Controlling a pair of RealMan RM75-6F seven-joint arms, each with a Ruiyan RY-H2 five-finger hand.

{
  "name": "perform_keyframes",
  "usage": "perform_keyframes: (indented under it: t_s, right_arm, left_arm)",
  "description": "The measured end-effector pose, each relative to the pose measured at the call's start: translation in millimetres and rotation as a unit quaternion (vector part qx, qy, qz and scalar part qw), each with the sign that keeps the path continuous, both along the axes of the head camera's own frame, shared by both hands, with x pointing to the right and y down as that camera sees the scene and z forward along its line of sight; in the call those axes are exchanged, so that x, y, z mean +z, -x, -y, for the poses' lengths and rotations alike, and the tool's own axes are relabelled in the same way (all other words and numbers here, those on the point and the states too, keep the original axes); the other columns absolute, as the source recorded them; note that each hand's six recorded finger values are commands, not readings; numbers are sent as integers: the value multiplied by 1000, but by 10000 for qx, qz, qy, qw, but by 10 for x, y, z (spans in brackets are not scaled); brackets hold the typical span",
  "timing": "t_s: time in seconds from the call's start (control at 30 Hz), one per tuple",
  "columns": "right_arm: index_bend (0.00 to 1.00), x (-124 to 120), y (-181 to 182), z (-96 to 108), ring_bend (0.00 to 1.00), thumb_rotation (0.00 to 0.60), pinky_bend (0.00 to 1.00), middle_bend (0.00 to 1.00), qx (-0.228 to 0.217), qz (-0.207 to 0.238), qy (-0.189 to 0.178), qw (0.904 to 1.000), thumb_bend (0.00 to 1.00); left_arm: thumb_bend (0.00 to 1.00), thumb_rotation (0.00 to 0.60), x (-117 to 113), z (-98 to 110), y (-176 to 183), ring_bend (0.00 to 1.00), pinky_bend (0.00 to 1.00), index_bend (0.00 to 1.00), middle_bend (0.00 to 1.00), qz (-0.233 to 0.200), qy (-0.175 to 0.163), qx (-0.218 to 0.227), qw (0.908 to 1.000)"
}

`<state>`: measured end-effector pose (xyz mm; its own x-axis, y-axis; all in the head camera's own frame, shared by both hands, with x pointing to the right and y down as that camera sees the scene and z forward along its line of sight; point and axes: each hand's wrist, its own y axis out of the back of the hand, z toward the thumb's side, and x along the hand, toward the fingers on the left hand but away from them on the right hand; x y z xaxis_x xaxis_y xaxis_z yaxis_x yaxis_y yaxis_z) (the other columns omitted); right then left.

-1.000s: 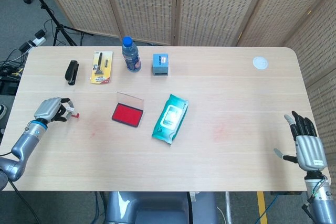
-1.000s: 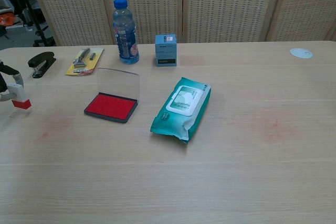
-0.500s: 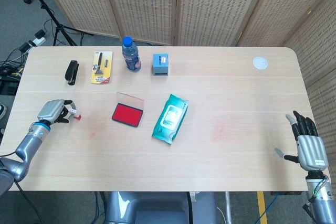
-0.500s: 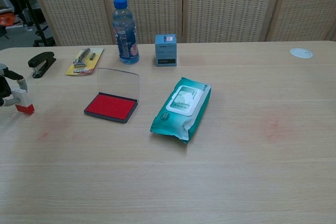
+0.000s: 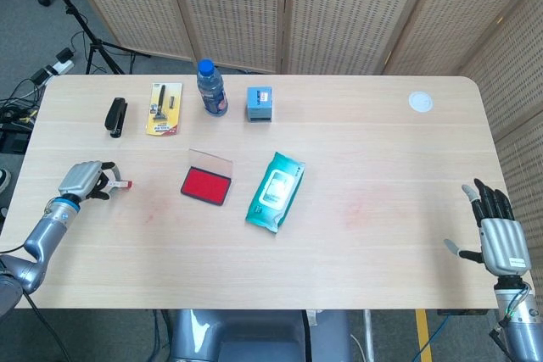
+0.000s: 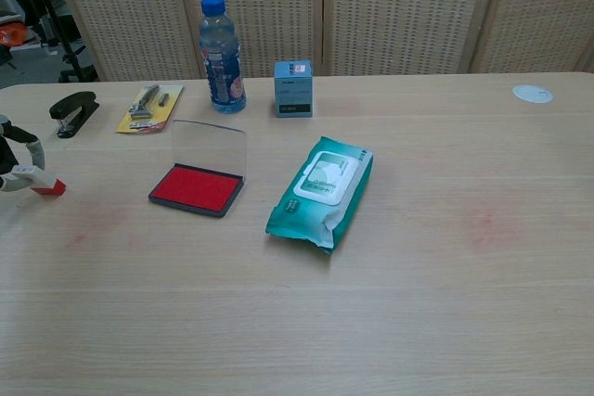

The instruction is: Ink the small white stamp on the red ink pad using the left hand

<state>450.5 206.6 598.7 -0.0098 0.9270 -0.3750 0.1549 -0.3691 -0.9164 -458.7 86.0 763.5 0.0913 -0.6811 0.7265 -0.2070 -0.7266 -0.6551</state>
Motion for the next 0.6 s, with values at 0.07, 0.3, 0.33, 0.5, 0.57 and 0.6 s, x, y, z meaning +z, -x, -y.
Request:
perform_keyframes:
  t_s: [0.07, 0.3, 0.33, 0.5, 0.57, 0.6]
  right_arm:
    - [0, 0, -2, 0, 0, 600, 0, 0, 5, 3, 1, 10000, 41]
    - [0, -3, -5, 2, 0, 600, 0, 0, 11, 5, -2, 10000, 41]
    - [0, -2, -5, 2, 0, 600, 0, 0, 10, 6, 2, 10000, 40]
    - [0, 0, -7, 2, 0, 600, 0, 0, 10, -1, 4, 10000, 41]
    - [0, 1, -6, 2, 0, 600, 0, 0, 13, 1, 5, 10000, 40]
    - [0, 1, -7, 2, 0, 600, 0, 0, 14, -1, 5, 10000, 41]
  left_arm:
    - [316, 600, 3, 0, 6, 1000, 1000, 476, 1000, 18, 4, 10, 10000]
    - [316, 600, -4, 10, -4, 1000, 1000, 476, 1000, 6, -22, 26, 10000]
    - [317, 600, -7, 13, -5, 1000, 1000, 476, 1000, 2, -32, 27, 10000]
    - [319, 600, -25, 52, -6, 1000, 1000, 476, 1000, 6, -124, -2, 9999]
    - [320, 600, -24, 67, -9, 1000, 1000, 476, 1000, 33, -137, -2, 9999]
    - [320, 600, -23, 69, -11, 1000, 1000, 476, 1000, 35, -139, -1, 9999]
